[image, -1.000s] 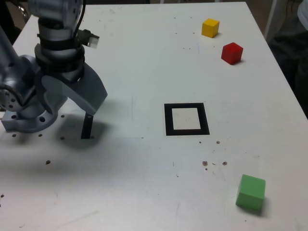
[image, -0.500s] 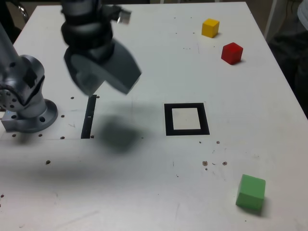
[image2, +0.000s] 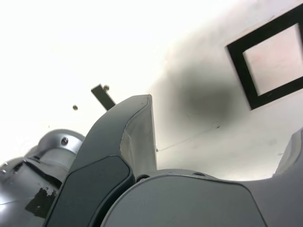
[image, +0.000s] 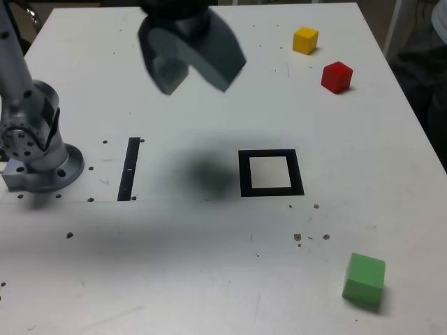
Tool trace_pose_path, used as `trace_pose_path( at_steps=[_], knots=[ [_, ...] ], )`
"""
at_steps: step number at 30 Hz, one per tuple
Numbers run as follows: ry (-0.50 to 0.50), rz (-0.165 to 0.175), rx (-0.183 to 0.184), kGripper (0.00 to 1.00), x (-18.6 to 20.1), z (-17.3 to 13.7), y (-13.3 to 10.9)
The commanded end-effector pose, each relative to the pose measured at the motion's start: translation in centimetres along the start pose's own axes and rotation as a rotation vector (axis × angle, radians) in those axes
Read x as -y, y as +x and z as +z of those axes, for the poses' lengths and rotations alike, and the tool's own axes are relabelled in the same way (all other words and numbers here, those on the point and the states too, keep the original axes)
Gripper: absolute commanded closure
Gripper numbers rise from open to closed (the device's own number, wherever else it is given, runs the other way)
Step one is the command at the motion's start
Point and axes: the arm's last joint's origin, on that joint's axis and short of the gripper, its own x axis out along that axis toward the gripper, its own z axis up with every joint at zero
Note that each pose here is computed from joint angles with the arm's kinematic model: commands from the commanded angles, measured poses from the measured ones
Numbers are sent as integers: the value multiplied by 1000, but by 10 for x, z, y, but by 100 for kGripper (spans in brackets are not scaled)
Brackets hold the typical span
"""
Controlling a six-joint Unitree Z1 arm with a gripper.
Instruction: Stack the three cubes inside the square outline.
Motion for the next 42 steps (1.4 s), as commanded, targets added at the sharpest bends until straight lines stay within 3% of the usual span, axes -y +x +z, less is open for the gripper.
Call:
trace_pose_path(
  at_steps=[1, 9, 15, 21, 26, 30, 42],
  knots=[
    [10, 12, 4, 1, -9, 10, -6],
    [63, 56, -26, 1, -45, 51, -21],
    [65, 50, -55, 1, -88, 69, -20],
    [49, 39, -46, 1, -137, 80, -17],
    [49, 49, -20, 1, -169, 92, -11],
    [61, 65, -1, 1, -187, 103, -2],
    [61, 71, -15, 1, -231, 134, 52]
  ],
)
